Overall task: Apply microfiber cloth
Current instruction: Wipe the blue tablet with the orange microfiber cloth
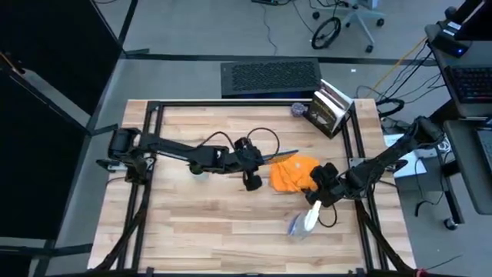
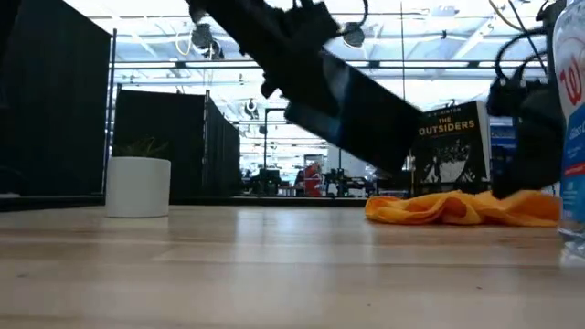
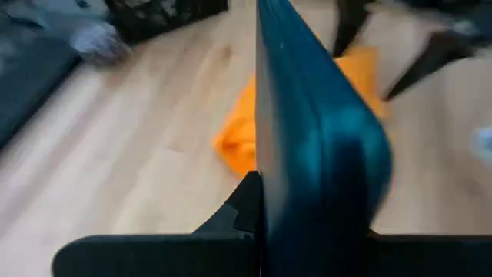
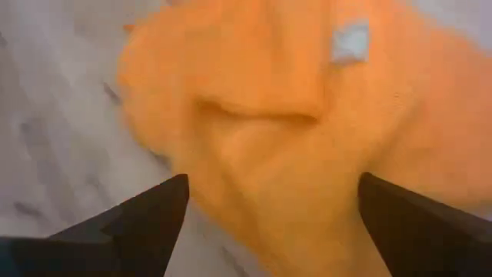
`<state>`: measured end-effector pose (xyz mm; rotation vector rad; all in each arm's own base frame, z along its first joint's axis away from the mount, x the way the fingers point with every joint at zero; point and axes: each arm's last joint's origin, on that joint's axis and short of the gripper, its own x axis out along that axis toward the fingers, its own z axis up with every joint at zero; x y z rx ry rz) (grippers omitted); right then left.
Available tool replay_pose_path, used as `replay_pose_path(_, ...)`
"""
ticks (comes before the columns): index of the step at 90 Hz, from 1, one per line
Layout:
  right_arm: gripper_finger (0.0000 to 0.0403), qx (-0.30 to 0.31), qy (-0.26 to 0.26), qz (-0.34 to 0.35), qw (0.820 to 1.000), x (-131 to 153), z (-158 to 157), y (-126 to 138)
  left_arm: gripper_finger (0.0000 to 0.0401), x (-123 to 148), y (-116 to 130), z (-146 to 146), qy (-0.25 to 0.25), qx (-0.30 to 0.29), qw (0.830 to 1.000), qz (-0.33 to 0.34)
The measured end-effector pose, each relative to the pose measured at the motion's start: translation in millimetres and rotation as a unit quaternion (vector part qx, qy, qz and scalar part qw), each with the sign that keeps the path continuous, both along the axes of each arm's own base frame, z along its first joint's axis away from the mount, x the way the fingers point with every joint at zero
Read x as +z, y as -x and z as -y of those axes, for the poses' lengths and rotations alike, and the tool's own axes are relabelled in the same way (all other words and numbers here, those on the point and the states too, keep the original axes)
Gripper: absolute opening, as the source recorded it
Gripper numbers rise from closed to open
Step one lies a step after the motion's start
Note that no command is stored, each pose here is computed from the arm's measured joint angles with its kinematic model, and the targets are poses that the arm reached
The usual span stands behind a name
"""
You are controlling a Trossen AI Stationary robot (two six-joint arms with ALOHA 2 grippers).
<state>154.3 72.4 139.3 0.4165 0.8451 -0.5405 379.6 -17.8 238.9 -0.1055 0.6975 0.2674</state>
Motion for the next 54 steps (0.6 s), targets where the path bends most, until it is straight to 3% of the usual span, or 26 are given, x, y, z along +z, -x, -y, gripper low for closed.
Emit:
replay_pose_path(14, 0.0352, 0.006, 0.004, 0.005, 1.0, 5, -3, -2, 0.0006, -1, 16, 15, 0.123, -0.024, 0.99, -0.066)
replay_pose_path(30, 0.0352, 0.008, 0.014, 0.003, 1.0, 4, -2, -2, 0.0006, -8, 26, 42, 0.234, -0.138, 0.955, -0.115)
replay_pose_path(54, 0.0352, -0.001, 0.011, 0.007, 1.0, 4, -3, -3, 0.0006, -46, 14, 42, 0.308, -0.188, 0.925, -0.12)
